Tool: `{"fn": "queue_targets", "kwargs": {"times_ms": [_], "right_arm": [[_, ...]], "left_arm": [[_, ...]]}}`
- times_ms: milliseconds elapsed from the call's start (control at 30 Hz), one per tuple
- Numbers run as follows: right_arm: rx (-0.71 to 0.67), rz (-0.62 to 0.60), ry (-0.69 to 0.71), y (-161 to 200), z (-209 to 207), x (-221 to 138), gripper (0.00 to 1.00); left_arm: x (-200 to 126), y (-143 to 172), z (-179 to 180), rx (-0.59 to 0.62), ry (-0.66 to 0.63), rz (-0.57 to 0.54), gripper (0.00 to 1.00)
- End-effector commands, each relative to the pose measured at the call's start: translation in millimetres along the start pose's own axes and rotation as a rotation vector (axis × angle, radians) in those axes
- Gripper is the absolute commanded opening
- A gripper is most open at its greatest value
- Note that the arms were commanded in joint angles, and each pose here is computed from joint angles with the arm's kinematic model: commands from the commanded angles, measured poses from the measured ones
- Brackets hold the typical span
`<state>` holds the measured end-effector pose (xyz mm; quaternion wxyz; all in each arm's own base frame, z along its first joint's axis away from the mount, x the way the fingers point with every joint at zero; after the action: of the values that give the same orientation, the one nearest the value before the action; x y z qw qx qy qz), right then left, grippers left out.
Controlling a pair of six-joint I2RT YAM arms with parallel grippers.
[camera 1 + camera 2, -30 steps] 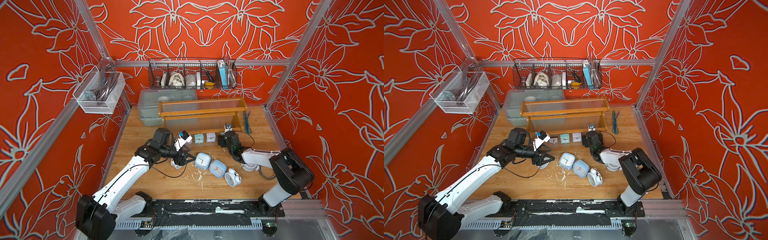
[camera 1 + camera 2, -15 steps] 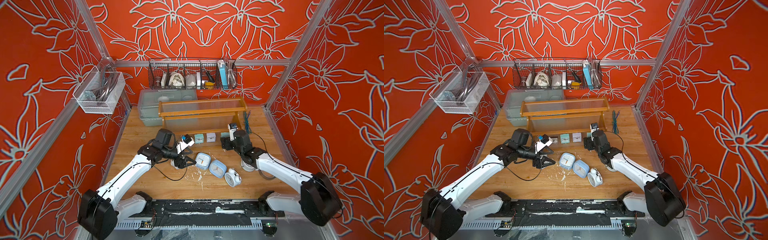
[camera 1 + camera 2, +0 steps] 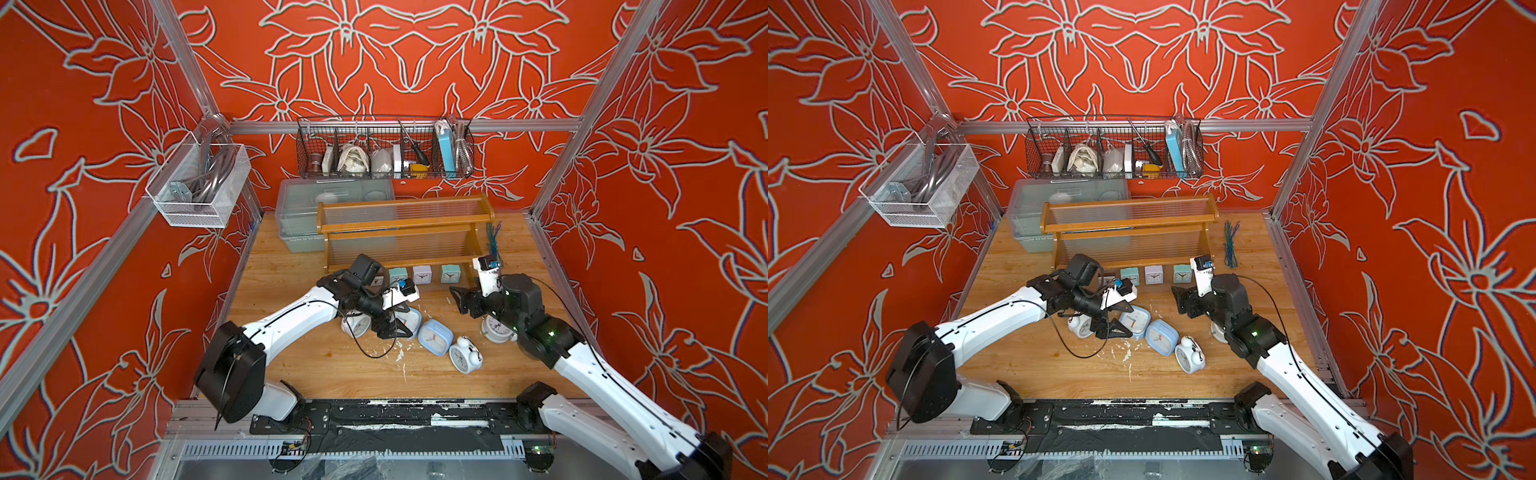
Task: Place the alarm clocks on the shelf by style
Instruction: Pick up the alarm from the center of the board.
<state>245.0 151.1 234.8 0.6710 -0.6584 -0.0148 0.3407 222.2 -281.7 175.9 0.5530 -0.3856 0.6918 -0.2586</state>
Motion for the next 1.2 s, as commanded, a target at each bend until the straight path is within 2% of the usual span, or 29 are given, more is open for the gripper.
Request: {"fn": "queue_targets", "kwargs": {"times_ms": [0,200,500,1000,1167], "right_arm": [[0.018,0.040,-0.033,14.1,3.5,-9.3,0.84],[0.024,0.004,-0.038,10.3,4.2,-22.5,0.84],[0.026,0.001,-0.050,11.2,5.8,-24.2,0.83],[0.030,0.002,-0.079,14.3,9.7,-20.5,0.82],[0.033,0.005,-0.109,15.1,14.1,-19.5,0.86]], "left_arm": [[12.4,-6.8,7.7,0.052,-0.003,0.017,0.80],[42.0,-7.1,10.9,0.089,0.035,0.075,0.80],[79.0,1.5,17.5,0.112,0.060,0.164,0.80],[100.5,7.9,26.1,0.108,0.079,0.202,0.80],[106.0,9.1,25.5,0.101,0.108,0.212,0.81]]}}
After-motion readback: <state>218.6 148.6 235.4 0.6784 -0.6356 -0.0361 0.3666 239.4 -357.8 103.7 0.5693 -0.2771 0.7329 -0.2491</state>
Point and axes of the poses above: each gripper's point midway between its finger pads, its own x axis out along the fingers, its own z axis along the line the jaws close on, y = z × x, the point moved 2 cm from there along -x, back along the fingers, and after that the axes turned 1 degree about -x, right-handed, at the moved point
